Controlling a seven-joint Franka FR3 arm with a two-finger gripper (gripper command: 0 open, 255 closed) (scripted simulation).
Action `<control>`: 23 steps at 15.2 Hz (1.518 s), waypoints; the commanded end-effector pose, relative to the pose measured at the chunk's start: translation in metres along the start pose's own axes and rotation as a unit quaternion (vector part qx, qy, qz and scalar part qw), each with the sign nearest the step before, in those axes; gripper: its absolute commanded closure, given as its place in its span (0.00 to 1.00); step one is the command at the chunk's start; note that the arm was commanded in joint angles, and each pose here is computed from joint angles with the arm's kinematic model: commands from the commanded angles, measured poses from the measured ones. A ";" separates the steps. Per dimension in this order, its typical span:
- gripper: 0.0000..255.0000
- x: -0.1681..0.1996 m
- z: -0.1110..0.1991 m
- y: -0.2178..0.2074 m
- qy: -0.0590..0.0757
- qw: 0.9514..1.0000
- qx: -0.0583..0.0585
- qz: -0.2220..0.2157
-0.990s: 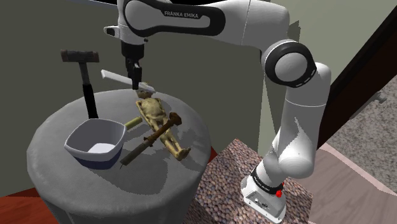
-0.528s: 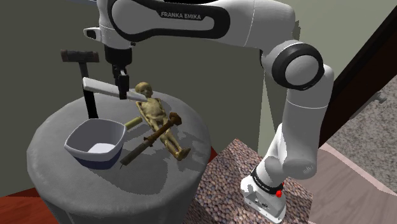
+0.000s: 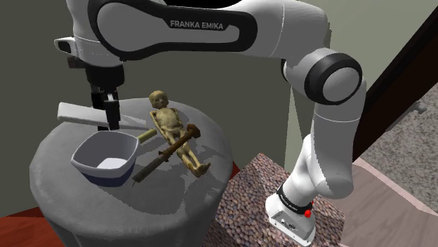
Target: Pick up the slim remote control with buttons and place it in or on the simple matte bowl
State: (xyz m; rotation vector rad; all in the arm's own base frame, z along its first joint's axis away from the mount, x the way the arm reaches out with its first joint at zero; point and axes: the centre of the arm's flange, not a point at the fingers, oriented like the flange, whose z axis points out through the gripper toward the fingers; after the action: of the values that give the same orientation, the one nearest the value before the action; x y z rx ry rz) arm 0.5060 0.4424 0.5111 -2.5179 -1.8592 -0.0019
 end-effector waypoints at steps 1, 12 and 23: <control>1.00 0.013 -0.001 -0.022 0.000 1.000 0.000 0.001; 1.00 0.017 0.052 -0.027 0.000 1.000 0.000 0.001; 1.00 0.017 0.072 -0.027 0.000 1.000 0.000 0.001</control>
State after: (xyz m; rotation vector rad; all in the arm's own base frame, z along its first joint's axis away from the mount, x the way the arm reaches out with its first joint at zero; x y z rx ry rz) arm 0.4847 0.4682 0.4407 -2.5176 -1.8586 -0.0049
